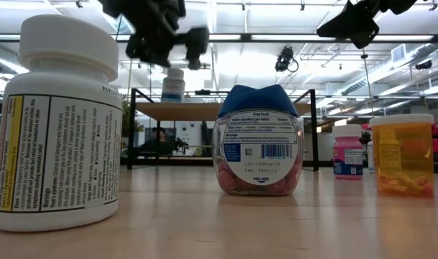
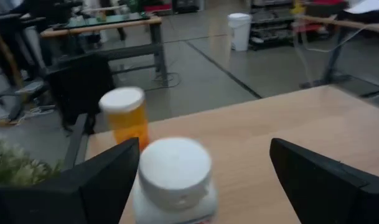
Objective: Pick and place medicine bottles onto shelf by color
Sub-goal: Put the white blue pill bottle on the shelf
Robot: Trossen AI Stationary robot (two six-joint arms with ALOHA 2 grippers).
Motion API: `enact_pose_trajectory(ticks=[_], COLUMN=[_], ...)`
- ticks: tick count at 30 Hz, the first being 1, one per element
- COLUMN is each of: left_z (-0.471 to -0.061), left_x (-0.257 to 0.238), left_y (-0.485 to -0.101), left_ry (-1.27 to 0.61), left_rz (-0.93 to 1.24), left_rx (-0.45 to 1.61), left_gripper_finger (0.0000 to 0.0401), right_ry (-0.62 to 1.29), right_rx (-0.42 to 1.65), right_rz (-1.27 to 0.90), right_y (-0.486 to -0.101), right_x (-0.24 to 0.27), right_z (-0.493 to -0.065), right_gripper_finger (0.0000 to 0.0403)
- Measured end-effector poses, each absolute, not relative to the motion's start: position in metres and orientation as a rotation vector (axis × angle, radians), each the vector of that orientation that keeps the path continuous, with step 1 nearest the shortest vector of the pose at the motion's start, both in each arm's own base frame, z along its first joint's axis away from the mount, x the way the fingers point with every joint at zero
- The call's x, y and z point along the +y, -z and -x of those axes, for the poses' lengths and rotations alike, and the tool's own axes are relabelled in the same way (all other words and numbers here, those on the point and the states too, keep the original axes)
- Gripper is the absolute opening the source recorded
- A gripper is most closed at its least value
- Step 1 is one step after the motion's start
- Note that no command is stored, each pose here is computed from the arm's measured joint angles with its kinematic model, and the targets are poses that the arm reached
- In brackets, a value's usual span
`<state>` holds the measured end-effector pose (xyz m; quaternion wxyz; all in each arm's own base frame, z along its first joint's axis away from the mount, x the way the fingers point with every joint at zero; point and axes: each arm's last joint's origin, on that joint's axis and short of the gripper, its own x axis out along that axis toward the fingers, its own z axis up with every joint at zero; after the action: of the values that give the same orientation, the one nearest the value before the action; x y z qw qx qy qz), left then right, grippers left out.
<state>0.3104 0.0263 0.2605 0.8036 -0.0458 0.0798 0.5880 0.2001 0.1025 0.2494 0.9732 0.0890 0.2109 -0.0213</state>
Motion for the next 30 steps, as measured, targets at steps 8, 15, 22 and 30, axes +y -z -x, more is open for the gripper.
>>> enact_pose_trajectory(ticks=[8, 15, 22, 30], left_z=[-0.315, -0.318, -0.311, -0.309], left_x=[0.001, -0.025, -0.033, -0.006], left_y=[-0.288, -0.297, -0.279, -0.269], left_ry=[-1.276, -1.112, -0.904, -0.855], left_rz=[-0.023, 0.01, -0.022, 0.027], left_rx=[0.168, 0.186, 0.428, 0.594], left_gripper_finger=[0.0355, 0.0351, 0.0246, 0.0024], right_ry=[0.043, 0.043, 0.043, 0.045], right_rx=[0.426, 0.426, 0.426, 0.425], right_rz=[-0.179, -0.179, -0.18, -0.186], right_y=[-0.249, -0.249, -0.249, -0.249], right_x=[0.103, 0.103, 0.103, 0.103], right_z=[-0.2, -0.2, -0.2, -0.2], right_gripper_finger=[0.0305, 0.0305, 0.0305, 0.0305])
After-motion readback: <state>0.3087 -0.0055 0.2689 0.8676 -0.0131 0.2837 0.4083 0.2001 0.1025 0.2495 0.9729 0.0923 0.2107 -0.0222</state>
